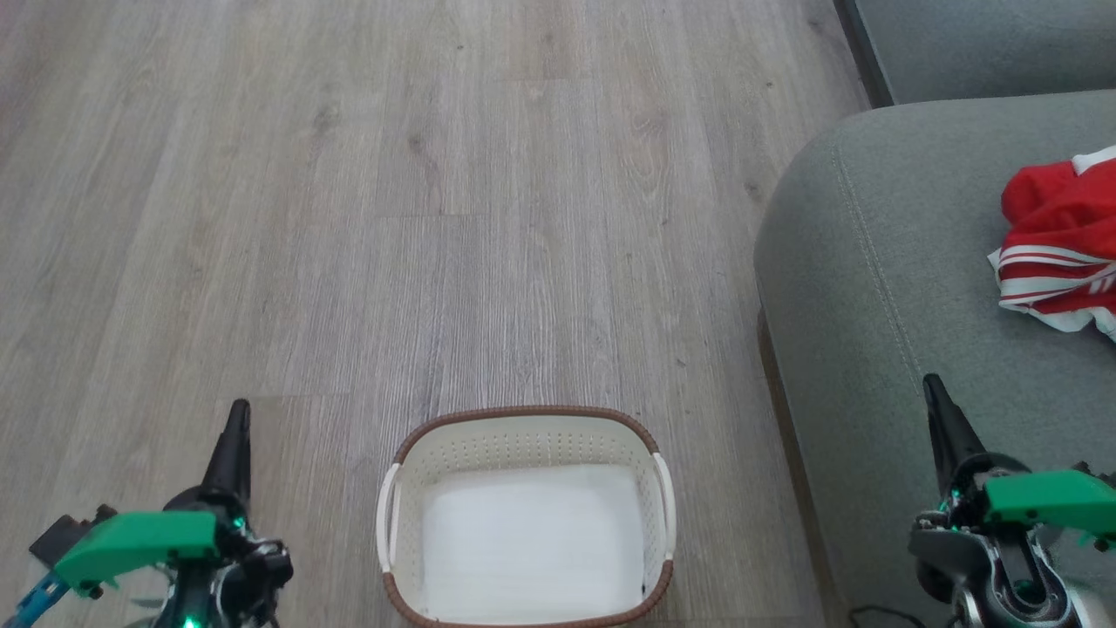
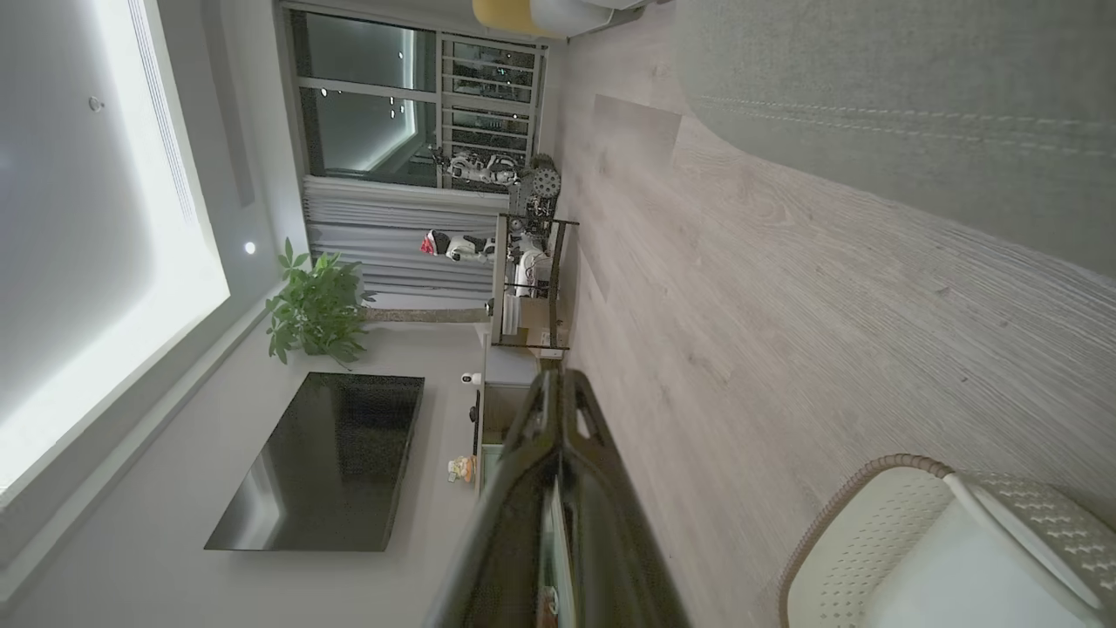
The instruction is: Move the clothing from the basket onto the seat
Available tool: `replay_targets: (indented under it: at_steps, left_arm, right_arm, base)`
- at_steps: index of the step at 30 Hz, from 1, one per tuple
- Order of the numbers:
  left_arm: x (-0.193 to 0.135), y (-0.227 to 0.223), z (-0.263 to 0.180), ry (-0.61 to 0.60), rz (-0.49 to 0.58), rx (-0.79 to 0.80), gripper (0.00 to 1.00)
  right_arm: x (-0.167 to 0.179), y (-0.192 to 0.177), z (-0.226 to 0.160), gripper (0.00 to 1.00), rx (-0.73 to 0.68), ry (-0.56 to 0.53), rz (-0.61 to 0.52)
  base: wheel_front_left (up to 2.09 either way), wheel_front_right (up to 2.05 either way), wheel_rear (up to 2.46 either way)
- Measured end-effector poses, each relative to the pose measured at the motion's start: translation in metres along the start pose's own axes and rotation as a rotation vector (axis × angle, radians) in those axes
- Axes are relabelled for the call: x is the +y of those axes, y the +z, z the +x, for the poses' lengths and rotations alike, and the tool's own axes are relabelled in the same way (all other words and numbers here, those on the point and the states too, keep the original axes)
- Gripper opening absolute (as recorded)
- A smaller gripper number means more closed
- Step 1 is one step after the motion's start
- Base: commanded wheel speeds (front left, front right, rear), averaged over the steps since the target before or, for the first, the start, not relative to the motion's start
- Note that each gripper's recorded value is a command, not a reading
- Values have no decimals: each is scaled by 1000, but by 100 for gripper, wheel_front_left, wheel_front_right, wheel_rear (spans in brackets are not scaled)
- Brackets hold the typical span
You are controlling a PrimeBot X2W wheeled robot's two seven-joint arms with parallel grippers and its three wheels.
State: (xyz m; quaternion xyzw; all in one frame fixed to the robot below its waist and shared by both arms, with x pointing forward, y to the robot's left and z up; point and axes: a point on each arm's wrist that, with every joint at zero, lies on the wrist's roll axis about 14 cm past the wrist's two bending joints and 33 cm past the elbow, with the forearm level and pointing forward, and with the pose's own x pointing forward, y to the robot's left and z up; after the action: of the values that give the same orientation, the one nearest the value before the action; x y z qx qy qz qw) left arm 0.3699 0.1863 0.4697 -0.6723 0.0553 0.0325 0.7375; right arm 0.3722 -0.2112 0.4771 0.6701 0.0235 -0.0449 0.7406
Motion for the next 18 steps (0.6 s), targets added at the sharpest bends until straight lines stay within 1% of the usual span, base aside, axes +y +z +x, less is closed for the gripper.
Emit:
replay_targets:
  at_steps: [9, 18]
  left_arm:
    - [-8, 4, 4, -35, -94, -5, 0]
    - [-9, 3, 4, -36, -96, -4, 0]
  right_arm:
    - [1, -3, 0, 0, 7, 6, 97]
    - [0, -3, 0, 0, 7, 6, 100]
  base:
    - [0, 0, 0]
    - [0, 0, 0]
